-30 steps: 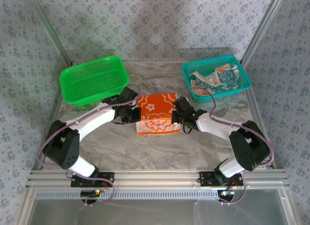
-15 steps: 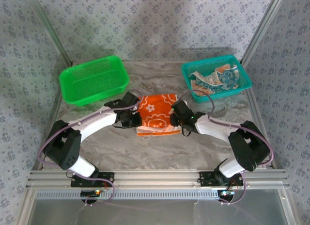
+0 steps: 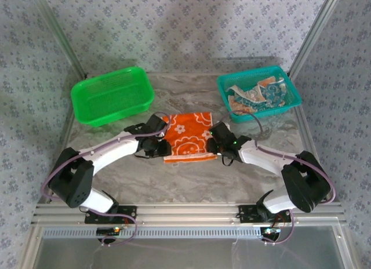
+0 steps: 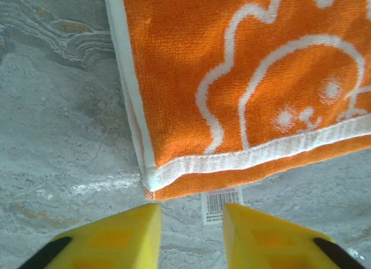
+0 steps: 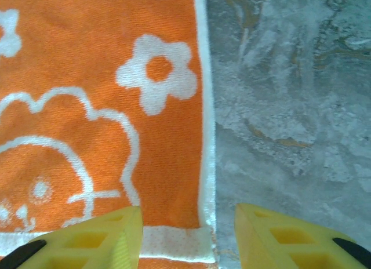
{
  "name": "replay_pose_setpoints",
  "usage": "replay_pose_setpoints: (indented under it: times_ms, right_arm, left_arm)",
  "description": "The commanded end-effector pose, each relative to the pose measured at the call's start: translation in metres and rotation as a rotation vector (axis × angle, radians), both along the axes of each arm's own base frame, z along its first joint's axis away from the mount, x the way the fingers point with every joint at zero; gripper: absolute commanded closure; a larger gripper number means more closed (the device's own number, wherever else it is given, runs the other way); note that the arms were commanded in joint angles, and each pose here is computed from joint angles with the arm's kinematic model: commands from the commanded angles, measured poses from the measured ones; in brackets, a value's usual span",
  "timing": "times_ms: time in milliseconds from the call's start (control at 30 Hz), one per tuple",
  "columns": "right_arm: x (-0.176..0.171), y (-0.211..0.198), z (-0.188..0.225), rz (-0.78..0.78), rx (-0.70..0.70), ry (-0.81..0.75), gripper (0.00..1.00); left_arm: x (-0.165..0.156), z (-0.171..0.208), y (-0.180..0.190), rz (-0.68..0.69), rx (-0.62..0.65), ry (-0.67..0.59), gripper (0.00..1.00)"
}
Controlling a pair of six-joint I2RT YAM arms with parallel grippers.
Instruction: Fold and stack the towels
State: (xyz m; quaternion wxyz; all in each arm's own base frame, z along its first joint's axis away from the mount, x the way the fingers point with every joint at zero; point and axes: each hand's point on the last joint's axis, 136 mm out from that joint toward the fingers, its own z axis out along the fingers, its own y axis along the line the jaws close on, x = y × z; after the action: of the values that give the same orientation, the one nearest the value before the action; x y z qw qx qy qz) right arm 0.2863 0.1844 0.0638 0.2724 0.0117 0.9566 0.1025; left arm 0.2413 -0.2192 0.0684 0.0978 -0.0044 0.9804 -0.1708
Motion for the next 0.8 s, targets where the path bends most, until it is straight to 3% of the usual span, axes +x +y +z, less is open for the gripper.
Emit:
replay_pose_setpoints:
  times_ms: [0, 433, 633, 767]
  right_arm:
    - [-0.009, -0.008, -0.010, -0.024, -0.009, 0.067, 0.56]
    - [-0.013, -0.010, -0.033, -0.022, 0.027, 0.136, 0.66]
    - [-0.017, -0.012, -0.046, -0.009, 0.012, 0.183, 0.77]
    - [-0.020, -0.014, -0.053, -0.010, 0.008, 0.200, 0.78]
  left_arm:
    - [0.008, -0.003, -0.002, 0.006, 0.009, 0.006, 0.74]
    - [0.004, -0.030, 0.002, 0.029, 0.055, 0.068, 0.78]
    - [0.001, -0.039, 0.010, 0.040, 0.098, 0.093, 0.81]
    - [-0.003, -0.043, 0.013, 0.043, 0.116, 0.104, 0.86]
